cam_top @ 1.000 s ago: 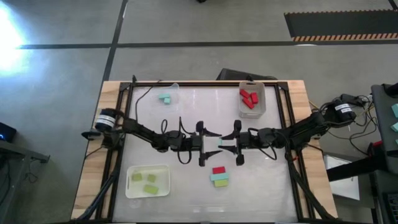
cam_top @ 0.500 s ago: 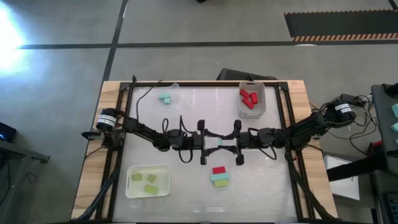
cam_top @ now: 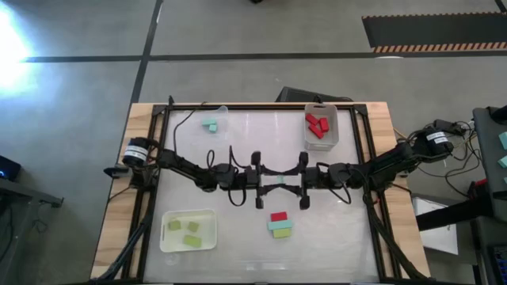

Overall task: Sort & place blocks by color
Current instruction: Put the right blue block into the transparent bin

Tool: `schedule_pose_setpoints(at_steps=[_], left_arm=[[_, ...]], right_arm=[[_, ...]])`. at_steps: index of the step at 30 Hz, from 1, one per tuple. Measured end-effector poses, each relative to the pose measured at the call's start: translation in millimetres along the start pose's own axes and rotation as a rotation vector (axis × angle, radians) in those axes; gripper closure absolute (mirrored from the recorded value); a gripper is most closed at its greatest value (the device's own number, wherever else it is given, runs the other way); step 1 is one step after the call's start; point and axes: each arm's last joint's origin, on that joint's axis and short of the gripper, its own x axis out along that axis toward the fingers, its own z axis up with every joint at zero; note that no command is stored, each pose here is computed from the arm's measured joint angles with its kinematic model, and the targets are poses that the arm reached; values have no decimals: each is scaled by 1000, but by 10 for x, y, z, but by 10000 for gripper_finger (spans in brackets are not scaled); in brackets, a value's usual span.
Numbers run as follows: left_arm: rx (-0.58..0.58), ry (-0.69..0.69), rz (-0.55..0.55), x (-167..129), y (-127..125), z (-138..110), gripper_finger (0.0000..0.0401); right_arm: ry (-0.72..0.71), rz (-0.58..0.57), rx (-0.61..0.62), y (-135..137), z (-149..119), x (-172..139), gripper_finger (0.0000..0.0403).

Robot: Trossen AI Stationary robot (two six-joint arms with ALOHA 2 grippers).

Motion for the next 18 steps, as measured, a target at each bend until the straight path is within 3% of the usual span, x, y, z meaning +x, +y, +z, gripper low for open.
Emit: schedule_pose_setpoints(at_steps=[4, 8, 12, 18], left_arm=[[3, 10, 1, -1, 2, 2, 286], [16, 89, -11, -24, 17, 68, 286], [42, 221, 4, -103, 64, 218, 286], [110, 469, 115, -350, 264, 483, 286]], right_arm=[[6, -34, 32, -11, -4, -1, 176], [27, -36, 90, -14, -8, -13, 141], [107, -60, 155, -28, -32, -56, 136], [236, -122, 226, -53, -95, -133, 156]])
